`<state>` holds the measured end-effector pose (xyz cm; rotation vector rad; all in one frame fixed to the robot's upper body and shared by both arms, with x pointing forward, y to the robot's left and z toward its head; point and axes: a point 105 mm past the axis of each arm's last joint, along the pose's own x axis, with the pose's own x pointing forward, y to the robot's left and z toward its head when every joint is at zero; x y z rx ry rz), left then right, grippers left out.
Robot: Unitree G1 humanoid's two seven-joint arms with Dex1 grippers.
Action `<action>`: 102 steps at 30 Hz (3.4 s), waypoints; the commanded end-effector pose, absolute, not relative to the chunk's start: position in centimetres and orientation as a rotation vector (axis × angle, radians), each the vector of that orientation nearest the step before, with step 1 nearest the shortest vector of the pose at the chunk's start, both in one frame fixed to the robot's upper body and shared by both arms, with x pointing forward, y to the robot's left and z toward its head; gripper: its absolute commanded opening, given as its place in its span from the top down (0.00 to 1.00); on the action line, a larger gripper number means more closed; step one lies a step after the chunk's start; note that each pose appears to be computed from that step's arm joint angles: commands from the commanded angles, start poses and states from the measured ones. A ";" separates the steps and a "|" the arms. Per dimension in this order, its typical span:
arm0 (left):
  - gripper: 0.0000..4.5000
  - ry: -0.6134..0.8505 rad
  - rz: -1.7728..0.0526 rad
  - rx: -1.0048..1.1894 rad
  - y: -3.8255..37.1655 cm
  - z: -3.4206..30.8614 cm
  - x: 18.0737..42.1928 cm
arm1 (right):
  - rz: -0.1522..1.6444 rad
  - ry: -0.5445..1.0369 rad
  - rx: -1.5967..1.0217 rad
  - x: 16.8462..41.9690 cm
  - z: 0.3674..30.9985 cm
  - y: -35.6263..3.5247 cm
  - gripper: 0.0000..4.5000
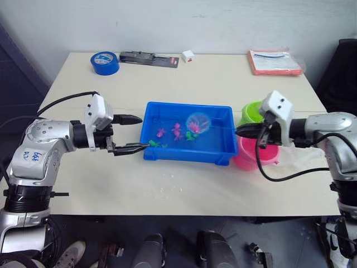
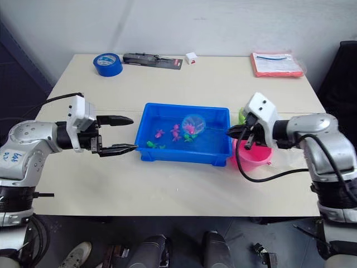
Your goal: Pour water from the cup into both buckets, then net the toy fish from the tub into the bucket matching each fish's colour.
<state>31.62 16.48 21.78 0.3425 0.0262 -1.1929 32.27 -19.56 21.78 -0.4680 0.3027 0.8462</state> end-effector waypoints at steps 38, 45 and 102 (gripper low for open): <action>0.00 -0.062 -1.299 0.307 13.9 22.8 35.9 | 0.211 0.125 -1.092 22.3 21.0 -29.6 0.82; 0.00 -0.061 -1.309 0.306 13.7 22.6 35.9 | 0.171 0.054 -1.317 22.0 19.5 -29.2 0.82; 0.00 -0.035 -1.339 0.316 13.4 22.0 34.3 | -0.192 -0.371 -2.121 19.7 15.8 -28.0 0.82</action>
